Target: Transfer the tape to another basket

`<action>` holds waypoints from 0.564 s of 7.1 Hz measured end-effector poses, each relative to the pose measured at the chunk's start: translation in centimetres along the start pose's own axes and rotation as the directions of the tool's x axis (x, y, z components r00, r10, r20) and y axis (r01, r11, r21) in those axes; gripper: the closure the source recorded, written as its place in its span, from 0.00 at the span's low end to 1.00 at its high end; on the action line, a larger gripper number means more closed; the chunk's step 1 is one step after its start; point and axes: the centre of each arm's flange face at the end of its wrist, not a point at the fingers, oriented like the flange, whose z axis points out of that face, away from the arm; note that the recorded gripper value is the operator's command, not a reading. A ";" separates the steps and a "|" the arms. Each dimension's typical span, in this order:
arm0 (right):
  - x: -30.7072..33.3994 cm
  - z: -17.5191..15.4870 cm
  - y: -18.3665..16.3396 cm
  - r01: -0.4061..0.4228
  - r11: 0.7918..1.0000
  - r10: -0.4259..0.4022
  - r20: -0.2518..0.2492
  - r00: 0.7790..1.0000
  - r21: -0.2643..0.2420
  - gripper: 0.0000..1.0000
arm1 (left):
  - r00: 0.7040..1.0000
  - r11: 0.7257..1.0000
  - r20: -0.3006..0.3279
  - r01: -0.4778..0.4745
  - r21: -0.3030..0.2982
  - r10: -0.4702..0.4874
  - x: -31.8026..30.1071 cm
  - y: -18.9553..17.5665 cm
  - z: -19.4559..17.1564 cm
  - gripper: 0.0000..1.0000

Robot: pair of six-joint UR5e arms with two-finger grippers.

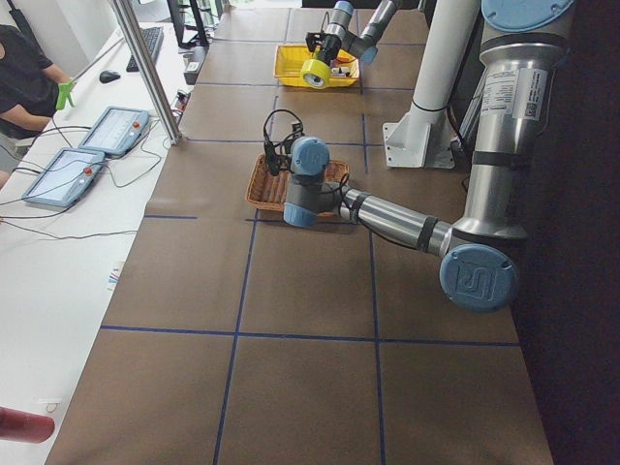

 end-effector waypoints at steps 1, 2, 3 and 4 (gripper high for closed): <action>-1.4 1.4 1.5 -0.004 0.999 0.005 0.039 0.999 -0.036 0.98 | 0.994 0.998 -0.088 0.058 -0.038 -0.061 2.0 3.0 2.1 0.00; -2.5 2.6 3.0 -0.005 0.997 0.010 0.065 0.998 -0.075 0.98 | 0.983 0.991 -0.151 0.095 -0.091 -0.108 4.0 5.2 4.2 0.00; -3.3 3.3 4.1 -0.003 0.994 0.011 0.080 0.997 -0.108 0.98 | 0.975 0.984 -0.182 0.107 -0.143 -0.132 5.5 6.8 6.0 0.00; -4.1 3.9 4.9 0.001 0.991 0.012 0.093 0.996 -0.136 0.98 | 0.969 0.977 -0.203 0.104 -0.187 -0.142 6.6 8.1 7.8 0.00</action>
